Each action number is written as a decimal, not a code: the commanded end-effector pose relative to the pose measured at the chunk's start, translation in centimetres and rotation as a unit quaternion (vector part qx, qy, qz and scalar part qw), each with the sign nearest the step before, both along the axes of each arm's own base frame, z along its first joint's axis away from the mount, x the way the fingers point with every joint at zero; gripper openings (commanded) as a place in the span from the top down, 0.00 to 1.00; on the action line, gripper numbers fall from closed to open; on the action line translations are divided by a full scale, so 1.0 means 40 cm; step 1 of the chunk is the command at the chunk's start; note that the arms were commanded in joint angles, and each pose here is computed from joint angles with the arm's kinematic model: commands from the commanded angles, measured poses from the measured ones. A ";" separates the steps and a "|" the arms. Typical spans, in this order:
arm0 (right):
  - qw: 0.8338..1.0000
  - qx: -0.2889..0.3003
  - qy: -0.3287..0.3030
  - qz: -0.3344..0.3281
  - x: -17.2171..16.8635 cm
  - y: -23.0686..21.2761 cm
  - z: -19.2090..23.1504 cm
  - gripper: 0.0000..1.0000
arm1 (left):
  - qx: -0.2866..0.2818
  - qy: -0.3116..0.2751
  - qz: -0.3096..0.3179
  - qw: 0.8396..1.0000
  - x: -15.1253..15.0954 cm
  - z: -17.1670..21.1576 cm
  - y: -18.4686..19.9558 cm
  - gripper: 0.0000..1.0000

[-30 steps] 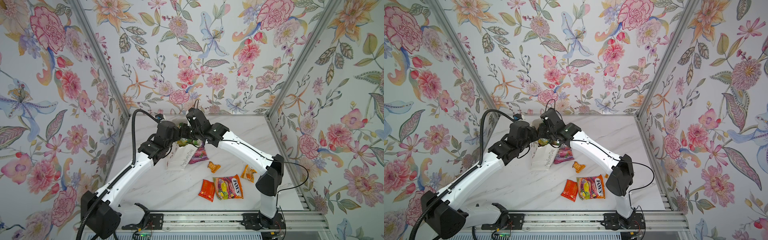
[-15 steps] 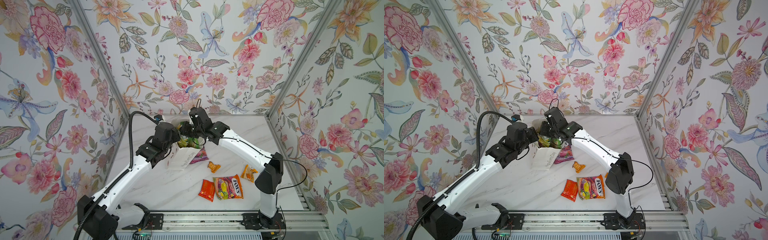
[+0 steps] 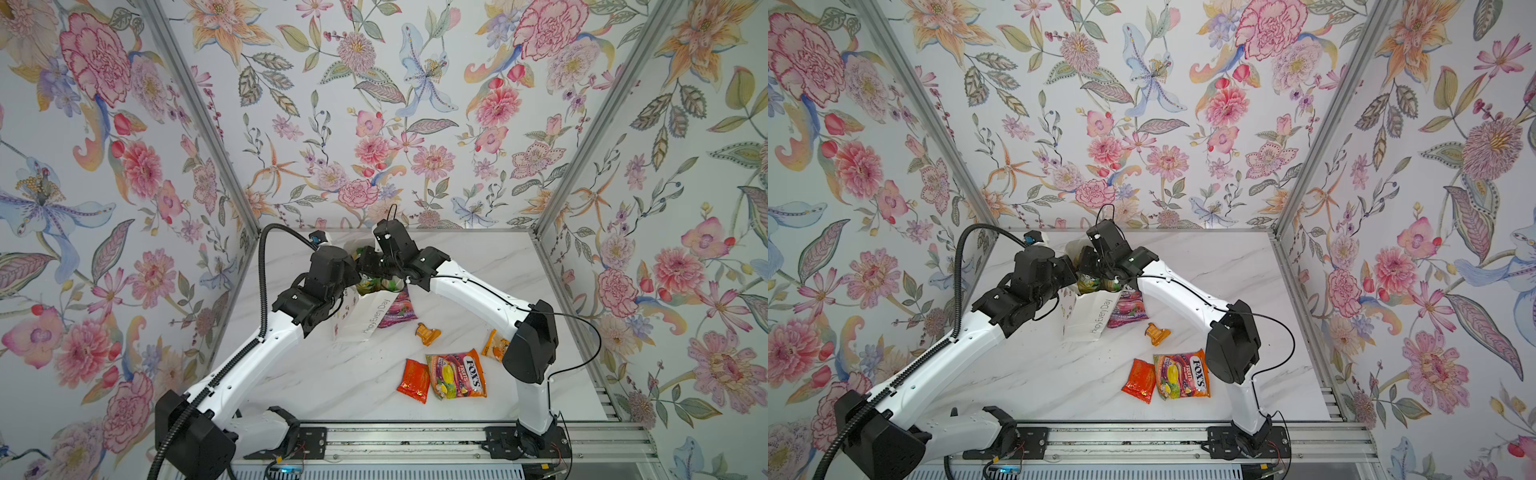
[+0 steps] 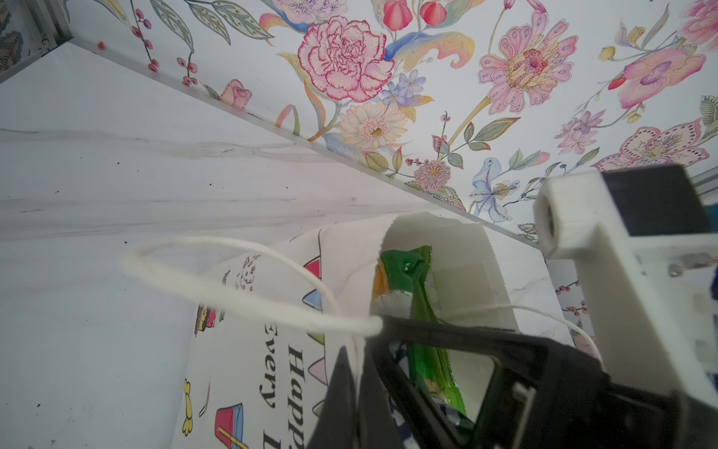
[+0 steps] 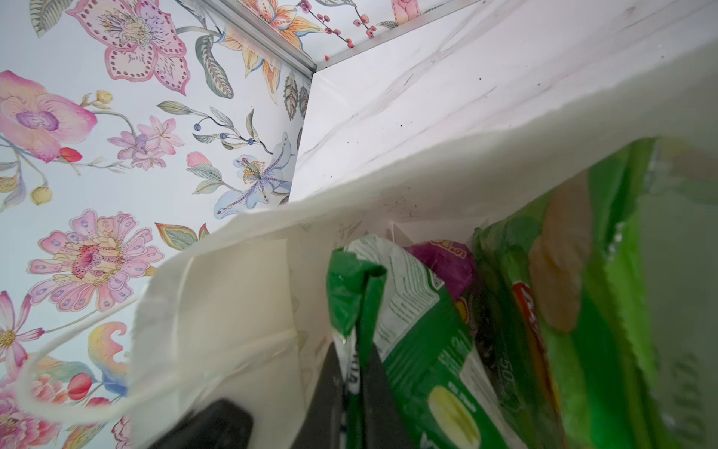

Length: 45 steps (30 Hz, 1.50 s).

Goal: Place the snacks into the paper bag
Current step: 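Lower the Spring Tea pack into the paper bag held by the left gripper, then open the right gripper and move it down to the purple Fox's Berries pack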

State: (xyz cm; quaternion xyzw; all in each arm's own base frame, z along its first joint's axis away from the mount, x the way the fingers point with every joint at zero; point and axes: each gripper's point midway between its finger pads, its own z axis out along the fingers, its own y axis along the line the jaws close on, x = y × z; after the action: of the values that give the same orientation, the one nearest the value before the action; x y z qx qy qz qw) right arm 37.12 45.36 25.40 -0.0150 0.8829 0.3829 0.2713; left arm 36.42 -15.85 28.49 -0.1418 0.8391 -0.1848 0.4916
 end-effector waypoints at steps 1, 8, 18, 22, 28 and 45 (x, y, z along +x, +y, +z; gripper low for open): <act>1.000 0.016 -0.003 0.004 0.007 0.034 0.007 1.00 | -0.051 -0.069 -0.015 0.996 -0.007 0.115 -0.021 1.00; 1.000 0.018 -0.008 0.010 0.009 0.041 0.015 0.90 | -0.047 -0.067 -0.011 0.997 -0.010 0.111 -0.015 1.00; 0.999 0.019 -0.035 0.021 0.002 0.032 0.062 0.68 | -0.040 -0.065 -0.004 0.997 -0.011 0.106 -0.006 1.00; 0.997 0.003 -0.069 0.021 -0.009 -0.003 0.117 0.55 | -0.030 -0.062 0.005 0.998 -0.012 0.101 0.008 1.00; 0.993 -0.015 -0.115 0.024 -0.038 -0.070 0.193 0.38 | -0.007 -0.055 0.007 0.998 -0.010 0.088 0.029 1.00; 0.973 -0.113 -0.200 -0.021 -0.087 -0.431 0.250 0.32 | 0.083 -0.013 -0.002 0.996 -0.030 0.043 0.135 1.00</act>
State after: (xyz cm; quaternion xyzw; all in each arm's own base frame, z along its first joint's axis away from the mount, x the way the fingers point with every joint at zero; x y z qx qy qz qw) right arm 32.33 31.93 37.60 -0.1153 0.8318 0.3236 0.4360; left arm 35.63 -11.44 27.69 -0.1178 0.8575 -0.1226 0.4857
